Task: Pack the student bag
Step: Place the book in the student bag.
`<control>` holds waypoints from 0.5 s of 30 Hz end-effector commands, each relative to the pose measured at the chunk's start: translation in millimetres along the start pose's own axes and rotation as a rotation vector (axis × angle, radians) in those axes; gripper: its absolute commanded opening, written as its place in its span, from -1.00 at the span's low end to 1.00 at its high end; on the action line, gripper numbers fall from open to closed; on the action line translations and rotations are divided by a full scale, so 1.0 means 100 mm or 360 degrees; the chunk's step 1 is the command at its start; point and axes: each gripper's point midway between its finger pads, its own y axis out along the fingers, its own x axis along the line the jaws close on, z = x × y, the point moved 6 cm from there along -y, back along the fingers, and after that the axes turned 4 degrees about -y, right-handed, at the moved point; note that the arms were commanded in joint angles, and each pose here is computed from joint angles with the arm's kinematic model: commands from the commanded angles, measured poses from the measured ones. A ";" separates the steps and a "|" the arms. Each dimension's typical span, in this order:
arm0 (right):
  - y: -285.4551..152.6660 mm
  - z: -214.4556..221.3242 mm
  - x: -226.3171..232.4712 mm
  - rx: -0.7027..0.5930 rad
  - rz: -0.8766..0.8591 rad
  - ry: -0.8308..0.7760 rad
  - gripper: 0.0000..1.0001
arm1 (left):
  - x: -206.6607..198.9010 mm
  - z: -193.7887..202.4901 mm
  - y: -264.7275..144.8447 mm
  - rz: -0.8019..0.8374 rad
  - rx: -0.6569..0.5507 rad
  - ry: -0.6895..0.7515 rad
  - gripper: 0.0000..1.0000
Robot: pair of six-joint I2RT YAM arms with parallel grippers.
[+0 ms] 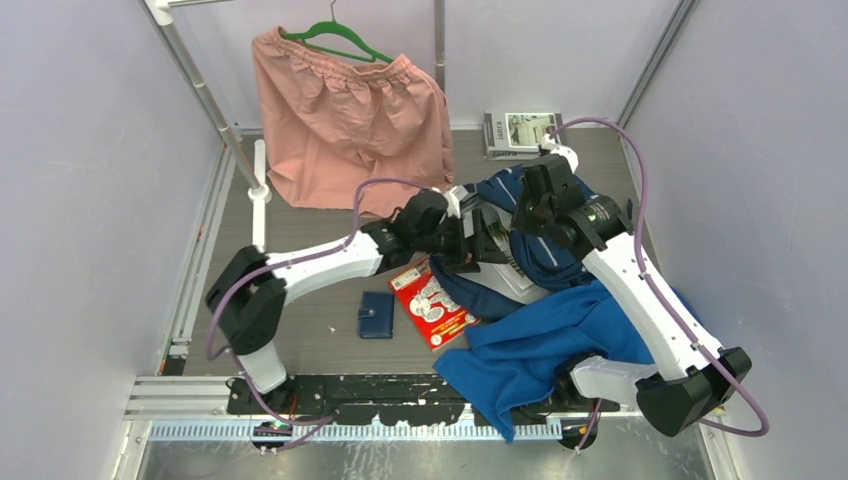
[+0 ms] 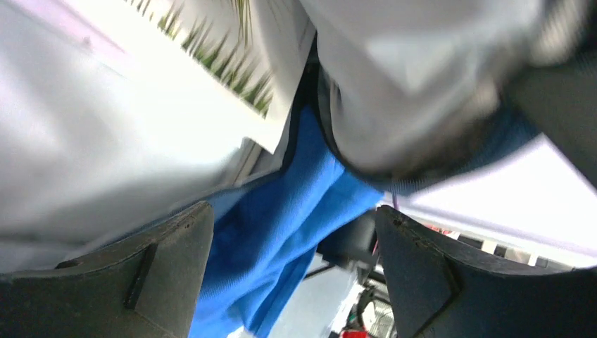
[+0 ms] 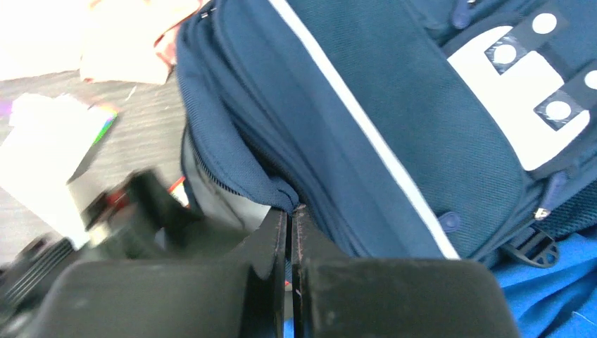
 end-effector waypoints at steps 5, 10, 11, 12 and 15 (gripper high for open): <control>0.12 -0.05 -0.58 -0.0030 0.0337 0.0096 -0.98 | 0.16 0.25 -0.82 -0.0168 0.0002 0.0165 0.71; 0.18 0.11 -0.74 0.0044 0.0431 0.0087 -0.98 | 0.48 0.06 -1.23 -0.0220 -0.0145 0.0065 0.72; 0.18 0.16 -0.72 0.0075 0.0388 0.0089 -0.98 | 0.51 0.03 -1.30 -0.0229 -0.0175 0.0055 0.71; 0.18 0.22 -0.71 0.0110 0.0360 0.0092 -0.98 | 0.53 -0.01 -1.35 -0.0235 -0.0202 0.0055 0.72; 0.20 0.42 -0.73 0.0200 0.0342 0.0126 -0.98 | 0.57 -0.06 -1.45 -0.0287 -0.0235 0.0091 0.72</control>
